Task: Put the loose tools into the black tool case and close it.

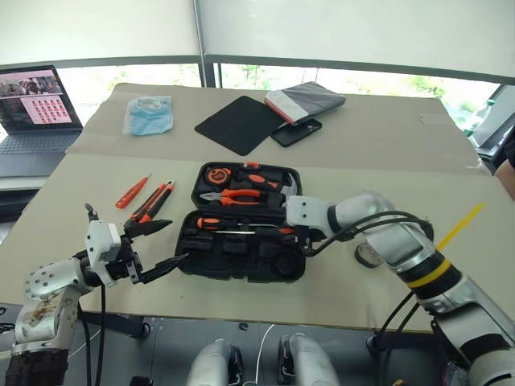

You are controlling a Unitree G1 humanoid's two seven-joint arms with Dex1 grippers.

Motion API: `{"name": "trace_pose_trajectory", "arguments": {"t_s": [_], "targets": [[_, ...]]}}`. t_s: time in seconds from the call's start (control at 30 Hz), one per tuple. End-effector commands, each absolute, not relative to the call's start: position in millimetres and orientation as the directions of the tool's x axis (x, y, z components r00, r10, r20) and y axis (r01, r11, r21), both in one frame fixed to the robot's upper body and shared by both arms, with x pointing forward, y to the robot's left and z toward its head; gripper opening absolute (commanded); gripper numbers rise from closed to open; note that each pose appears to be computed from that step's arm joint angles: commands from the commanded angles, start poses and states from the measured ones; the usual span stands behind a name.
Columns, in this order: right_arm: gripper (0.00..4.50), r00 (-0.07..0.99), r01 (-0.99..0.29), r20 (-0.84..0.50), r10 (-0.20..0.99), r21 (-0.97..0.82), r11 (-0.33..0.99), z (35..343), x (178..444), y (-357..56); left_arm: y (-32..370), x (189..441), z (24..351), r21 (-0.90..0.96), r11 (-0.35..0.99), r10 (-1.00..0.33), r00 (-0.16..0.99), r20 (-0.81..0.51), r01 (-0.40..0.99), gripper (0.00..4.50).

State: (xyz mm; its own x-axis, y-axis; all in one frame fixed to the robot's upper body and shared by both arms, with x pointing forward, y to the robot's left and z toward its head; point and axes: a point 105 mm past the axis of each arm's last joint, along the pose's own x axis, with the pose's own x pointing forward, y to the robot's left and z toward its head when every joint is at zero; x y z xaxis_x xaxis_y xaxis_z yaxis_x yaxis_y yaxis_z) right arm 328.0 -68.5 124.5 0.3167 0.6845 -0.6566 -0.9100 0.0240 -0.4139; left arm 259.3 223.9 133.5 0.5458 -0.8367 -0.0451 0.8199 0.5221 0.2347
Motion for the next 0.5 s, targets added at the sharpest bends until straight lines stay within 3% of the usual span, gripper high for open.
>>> {"name": "trace_pose_trajectory", "arguments": {"t_s": [0.03, 0.07, 0.17, 0.3, 0.5], "targets": [[1.05, 0.312, -0.912, -0.649, 0.694, -0.409, 0.028, 133, 328, -67, 226, 259, 138, 0.264, 0.527, -0.831, 0.555, -0.039, 0.807, 4.50], [2.05, 0.300, -0.914, -0.647, 0.701, -0.406, 0.017, 134, 326, -66, 227, 259, 138, 0.264, 0.529, -0.830, 0.557, -0.039, 0.807, 4.50], [2.87, 0.278, -0.896, -0.630, 0.725, -0.442, -0.041, 142, 323, -64, 228, 259, 138, 0.264, 0.534, -0.826, 0.563, -0.041, 0.803, 4.50], [4.22, 0.329, -0.848, -0.527, 0.784, -0.529, 0.001, 167, 333, -65, 229, 259, 136, 0.258, 0.543, -0.820, 0.570, -0.043, 0.799, 4.50], [4.22, 0.212, -0.894, -0.364, 0.907, -0.448, 0.029, 195, 324, -66, 232, 261, 134, 0.259, 0.558, -0.809, 0.586, -0.040, 0.788, 4.50]]}}
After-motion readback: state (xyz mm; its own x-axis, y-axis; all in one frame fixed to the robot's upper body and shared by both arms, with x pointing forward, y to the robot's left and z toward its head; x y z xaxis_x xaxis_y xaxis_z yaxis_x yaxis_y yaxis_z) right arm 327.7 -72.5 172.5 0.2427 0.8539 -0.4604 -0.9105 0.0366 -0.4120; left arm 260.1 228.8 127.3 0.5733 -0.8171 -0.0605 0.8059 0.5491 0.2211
